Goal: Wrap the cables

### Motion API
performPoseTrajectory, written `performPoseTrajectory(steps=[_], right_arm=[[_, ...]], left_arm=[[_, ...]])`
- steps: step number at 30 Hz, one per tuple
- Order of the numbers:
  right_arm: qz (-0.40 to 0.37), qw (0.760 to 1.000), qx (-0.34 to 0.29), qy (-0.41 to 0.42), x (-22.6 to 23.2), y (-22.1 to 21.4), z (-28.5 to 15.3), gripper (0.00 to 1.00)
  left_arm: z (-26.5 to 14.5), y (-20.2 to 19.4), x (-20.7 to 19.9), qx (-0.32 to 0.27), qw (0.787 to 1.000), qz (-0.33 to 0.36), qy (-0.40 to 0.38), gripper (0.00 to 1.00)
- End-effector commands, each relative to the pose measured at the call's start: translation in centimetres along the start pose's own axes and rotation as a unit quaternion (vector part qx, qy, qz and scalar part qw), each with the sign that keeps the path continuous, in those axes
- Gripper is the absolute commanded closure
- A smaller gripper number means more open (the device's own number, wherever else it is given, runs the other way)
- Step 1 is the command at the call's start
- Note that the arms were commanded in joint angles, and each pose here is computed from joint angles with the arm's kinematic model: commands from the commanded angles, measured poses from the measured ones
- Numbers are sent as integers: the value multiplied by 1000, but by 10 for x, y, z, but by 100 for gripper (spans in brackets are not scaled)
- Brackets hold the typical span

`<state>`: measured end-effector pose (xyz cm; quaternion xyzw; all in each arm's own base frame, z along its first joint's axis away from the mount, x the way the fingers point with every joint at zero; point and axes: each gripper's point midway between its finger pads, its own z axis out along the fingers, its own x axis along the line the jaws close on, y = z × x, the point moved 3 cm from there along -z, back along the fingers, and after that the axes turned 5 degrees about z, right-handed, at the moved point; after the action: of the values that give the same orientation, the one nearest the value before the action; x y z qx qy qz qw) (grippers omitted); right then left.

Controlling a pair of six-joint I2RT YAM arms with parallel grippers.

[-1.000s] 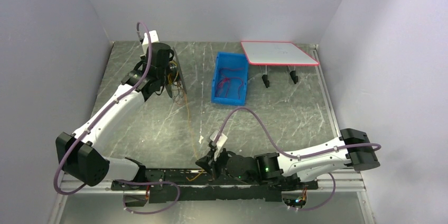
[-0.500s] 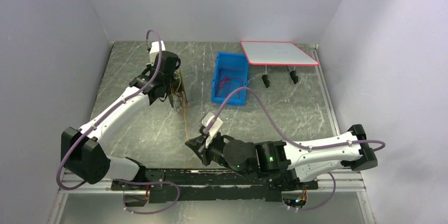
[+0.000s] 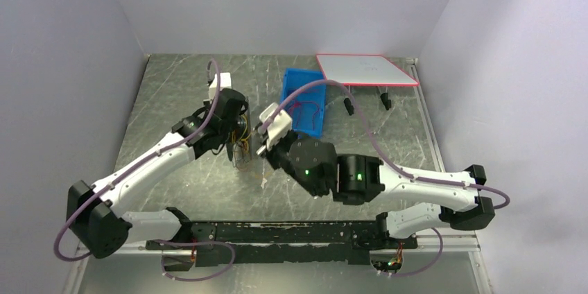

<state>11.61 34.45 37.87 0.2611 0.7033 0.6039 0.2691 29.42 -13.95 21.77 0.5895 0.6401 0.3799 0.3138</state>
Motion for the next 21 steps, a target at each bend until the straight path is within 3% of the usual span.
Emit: performPoseTrajectory(steps=[1, 6, 21], right_arm=[[-49, 999, 1, -13, -33, 10, 9, 100], [-72, 996, 2, -44, -58, 10, 28, 100], [-38, 995, -18, -94, -133, 17, 88, 100]], left_arm=[[-29, 10, -2, -32, 998, 4, -45, 93], [-48, -4, -12, -23, 993, 37, -113, 93], [-74, -44, -21, 15, 979, 113, -168, 93]])
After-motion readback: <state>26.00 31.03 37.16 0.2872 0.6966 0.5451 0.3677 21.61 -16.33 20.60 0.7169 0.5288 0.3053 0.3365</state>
